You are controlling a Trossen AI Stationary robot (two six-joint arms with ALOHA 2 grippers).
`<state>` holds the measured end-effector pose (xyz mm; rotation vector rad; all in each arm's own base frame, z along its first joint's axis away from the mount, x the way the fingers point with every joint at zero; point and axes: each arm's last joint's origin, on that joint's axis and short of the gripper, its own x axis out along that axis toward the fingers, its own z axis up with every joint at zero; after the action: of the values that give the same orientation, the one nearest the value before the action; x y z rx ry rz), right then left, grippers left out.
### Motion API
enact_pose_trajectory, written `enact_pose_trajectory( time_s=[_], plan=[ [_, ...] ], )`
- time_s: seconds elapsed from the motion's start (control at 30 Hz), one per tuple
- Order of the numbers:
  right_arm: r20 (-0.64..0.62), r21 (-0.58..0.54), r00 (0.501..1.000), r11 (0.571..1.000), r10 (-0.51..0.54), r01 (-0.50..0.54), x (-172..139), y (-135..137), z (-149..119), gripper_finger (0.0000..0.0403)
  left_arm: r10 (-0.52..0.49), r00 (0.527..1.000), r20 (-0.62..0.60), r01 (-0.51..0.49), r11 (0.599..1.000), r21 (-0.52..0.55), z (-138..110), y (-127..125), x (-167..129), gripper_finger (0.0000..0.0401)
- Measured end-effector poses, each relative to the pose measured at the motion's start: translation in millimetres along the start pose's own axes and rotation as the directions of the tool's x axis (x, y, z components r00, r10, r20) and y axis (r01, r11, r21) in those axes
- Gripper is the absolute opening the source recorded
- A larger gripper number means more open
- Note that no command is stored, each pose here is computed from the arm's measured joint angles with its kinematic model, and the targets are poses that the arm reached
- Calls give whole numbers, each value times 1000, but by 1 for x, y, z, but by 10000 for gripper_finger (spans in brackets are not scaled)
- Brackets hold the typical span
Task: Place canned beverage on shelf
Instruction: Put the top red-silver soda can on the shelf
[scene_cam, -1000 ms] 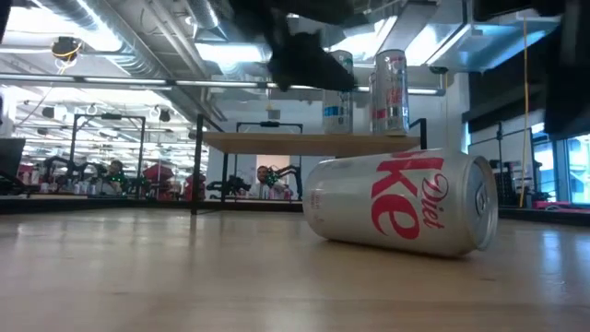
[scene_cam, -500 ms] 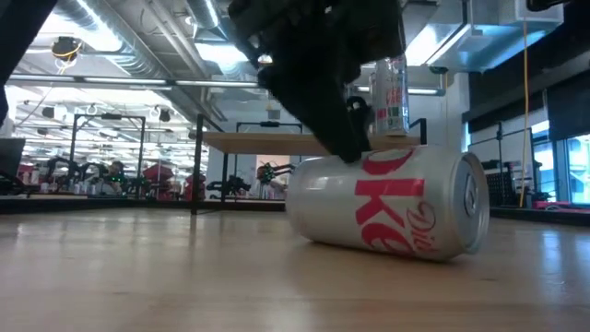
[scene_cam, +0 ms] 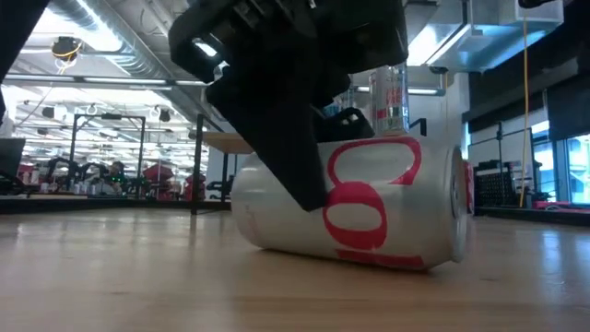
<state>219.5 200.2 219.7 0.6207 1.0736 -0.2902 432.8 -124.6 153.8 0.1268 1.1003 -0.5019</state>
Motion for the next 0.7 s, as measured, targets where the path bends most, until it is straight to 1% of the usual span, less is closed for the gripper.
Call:
enact_pose_trajectory(
  time_s=[0.13, 0.27, 0.4, 0.5, 0.57, 0.7],
  plan=[
    [2, -8, 1000, 1000, 1, -1, 0, 0, 0, 310, 35, 999, -5, -35, 999, 0, 0, -2, 1, 297],
    [4, -4, 1000, 1000, 14, -14, 0, 1, 0, 310, 66, 998, -6, -66, 997, -36, 1, -3, -1, 265],
    [6, 0, 999, 999, 39, -39, 0, 4, 1, 310, 120, 993, -20, -121, 991, -48, 1, -4, -11, 253],
    [-8, 2, 999, 999, 50, -50, 0, 5, 1, 310, 164, 986, -22, -165, 986, -36, 2, -5, -29, 253],
    [-2, 5, 998, 998, 61, -61, -1, 6, 1, 310, 175, 984, -17, -176, 983, -50, 4, -8, -47, 253],
    [47, 3, 995, 996, 90, -90, -13, 5, 5, 310, 200, 978, 65, -194, 977, -86, 10, -16, -90, 253]
  ],
)
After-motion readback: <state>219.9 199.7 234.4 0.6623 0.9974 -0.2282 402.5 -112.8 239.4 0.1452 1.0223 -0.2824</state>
